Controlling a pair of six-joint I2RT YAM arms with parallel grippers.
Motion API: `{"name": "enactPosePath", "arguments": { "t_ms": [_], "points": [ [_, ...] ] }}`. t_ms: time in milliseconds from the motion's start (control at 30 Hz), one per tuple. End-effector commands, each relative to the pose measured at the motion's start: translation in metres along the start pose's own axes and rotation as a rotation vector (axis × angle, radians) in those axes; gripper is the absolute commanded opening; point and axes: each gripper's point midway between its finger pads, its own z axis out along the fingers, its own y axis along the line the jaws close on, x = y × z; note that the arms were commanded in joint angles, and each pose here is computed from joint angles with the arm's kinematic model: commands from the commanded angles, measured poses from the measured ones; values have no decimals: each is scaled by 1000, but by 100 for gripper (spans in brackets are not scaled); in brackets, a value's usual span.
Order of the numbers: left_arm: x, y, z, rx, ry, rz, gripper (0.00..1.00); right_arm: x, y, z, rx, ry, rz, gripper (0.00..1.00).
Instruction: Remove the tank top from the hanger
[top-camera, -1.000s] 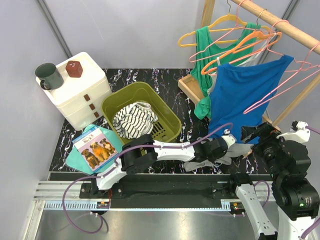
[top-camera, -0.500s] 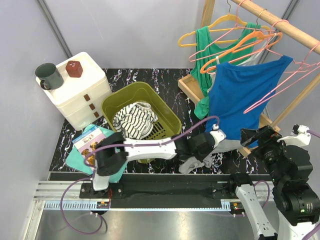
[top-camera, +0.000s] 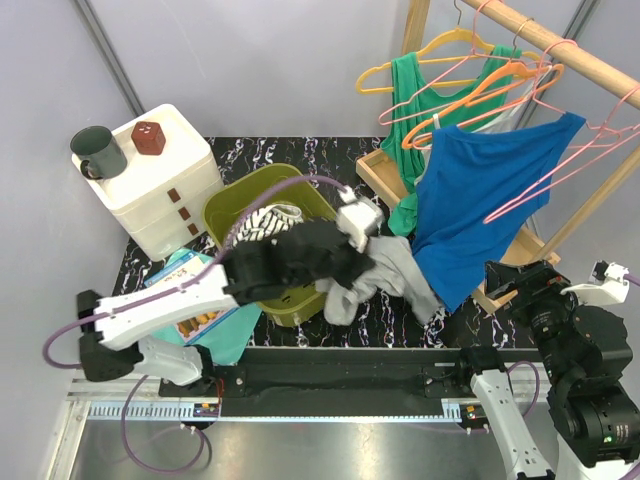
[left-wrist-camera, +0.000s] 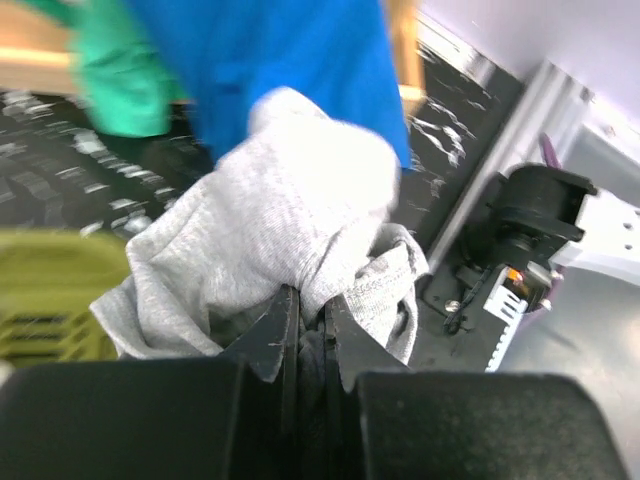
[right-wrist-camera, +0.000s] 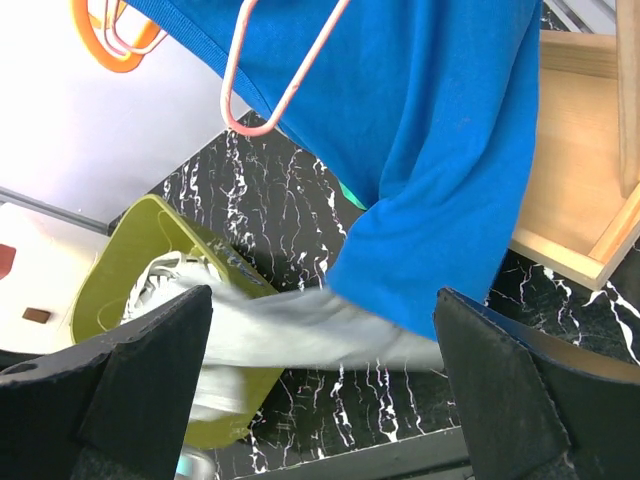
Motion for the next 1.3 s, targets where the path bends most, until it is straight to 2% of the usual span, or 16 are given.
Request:
{"name": "enactPosePath", "arguments": {
  "t_ms": [0, 33, 167, 300, 467, 567, 667, 767, 933, 1033, 1100, 1267],
  "points": [
    [-42, 43, -63, -88, -140, -88, 0, -5, 13, 1, -60, -20, 19, 100],
    [-55, 49, -84, -94, -194, -101, 0, -4, 14, 1, -68, -15, 20, 100],
    [-80, 93, -133, -226, -289, -134, 0, 4, 16, 4, -85, 13, 21, 100],
    [-94, 119, -170, -326, -333, -116, 0, 8, 15, 6, -93, 21, 23, 100],
    [-113, 146, -197, -432, -358, -92, 0, 12, 16, 7, -105, 32, 24, 99],
    [-133, 157, -222, -501, -416, -83, 0, 12, 17, 7, -110, 34, 21, 100],
    [-134, 174, -233, -590, -426, -82, 0, 14, 16, 8, -107, 40, 19, 100],
    [-128, 194, -228, -661, -391, -86, 0, 15, 17, 10, -110, 46, 17, 99],
    [-102, 227, -190, -672, -289, -151, 0, 16, 21, 12, -125, 58, 20, 100],
    [-75, 235, -145, -591, -229, -202, 0, 15, 23, 11, -131, 57, 20, 100],
    [-44, 236, -112, -528, -145, -230, 0, 11, 25, 7, -141, 46, 19, 100],
    [13, 269, -52, -554, 20, -333, 0, 8, 37, -2, -194, 55, 27, 100]
  ]
}}
